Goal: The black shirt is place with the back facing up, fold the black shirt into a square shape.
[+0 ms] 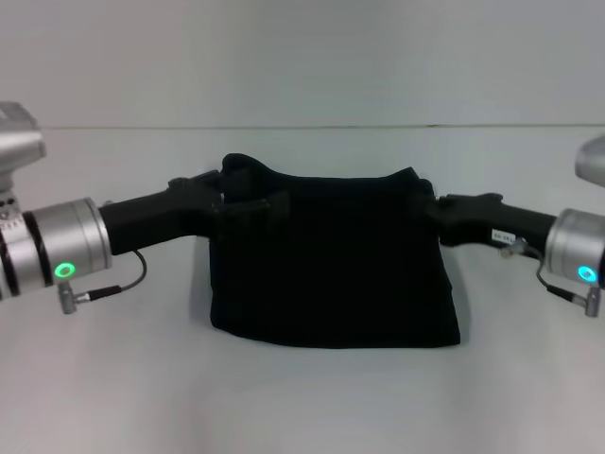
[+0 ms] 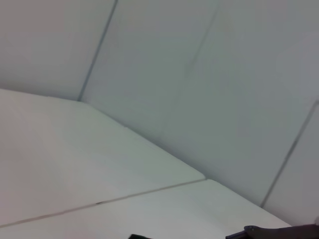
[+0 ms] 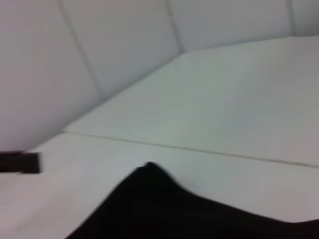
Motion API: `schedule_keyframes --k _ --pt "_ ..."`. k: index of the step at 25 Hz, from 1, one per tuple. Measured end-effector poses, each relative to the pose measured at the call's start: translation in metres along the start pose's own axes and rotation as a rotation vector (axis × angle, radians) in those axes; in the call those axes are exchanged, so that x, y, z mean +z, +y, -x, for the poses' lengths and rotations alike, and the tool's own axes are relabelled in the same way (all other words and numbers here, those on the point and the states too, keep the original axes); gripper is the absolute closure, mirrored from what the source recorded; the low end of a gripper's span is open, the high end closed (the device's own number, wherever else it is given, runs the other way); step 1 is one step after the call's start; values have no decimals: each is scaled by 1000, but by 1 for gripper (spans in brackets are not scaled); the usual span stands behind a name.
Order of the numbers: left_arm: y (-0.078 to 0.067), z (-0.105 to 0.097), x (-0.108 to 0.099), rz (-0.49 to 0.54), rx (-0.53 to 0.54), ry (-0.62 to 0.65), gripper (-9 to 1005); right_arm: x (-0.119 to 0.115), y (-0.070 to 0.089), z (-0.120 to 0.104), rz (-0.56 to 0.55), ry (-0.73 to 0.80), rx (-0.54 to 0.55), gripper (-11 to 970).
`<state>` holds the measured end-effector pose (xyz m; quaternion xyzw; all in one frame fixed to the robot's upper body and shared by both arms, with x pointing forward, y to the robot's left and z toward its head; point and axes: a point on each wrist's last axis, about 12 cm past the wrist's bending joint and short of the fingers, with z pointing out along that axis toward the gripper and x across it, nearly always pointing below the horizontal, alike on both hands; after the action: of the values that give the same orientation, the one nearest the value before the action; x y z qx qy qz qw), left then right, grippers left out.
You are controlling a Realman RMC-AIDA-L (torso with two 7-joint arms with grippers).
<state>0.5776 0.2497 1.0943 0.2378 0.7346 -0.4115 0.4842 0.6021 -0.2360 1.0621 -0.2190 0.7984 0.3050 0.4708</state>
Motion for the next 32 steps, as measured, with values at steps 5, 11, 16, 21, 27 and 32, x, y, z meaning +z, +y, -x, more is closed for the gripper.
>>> schedule_keyframes --k 5,11,16,21,27,32 --pt "-4 4 -6 -68 72 99 104 -12 9 1 132 45 -66 712" --pt "-4 11 -2 -115 155 255 98 -22 6 27 182 192 -84 579" --pt "-3 20 2 -127 174 295 105 -24 6 44 169 245 -116 482" --pt "-2 26 7 -115 190 310 105 -18 7 57 162 279 -151 308" --pt "-2 27 17 -108 243 366 105 -15 8 61 166 279 -161 263" --pt "-2 29 22 -106 272 404 105 -15 8 62 165 279 -163 264"
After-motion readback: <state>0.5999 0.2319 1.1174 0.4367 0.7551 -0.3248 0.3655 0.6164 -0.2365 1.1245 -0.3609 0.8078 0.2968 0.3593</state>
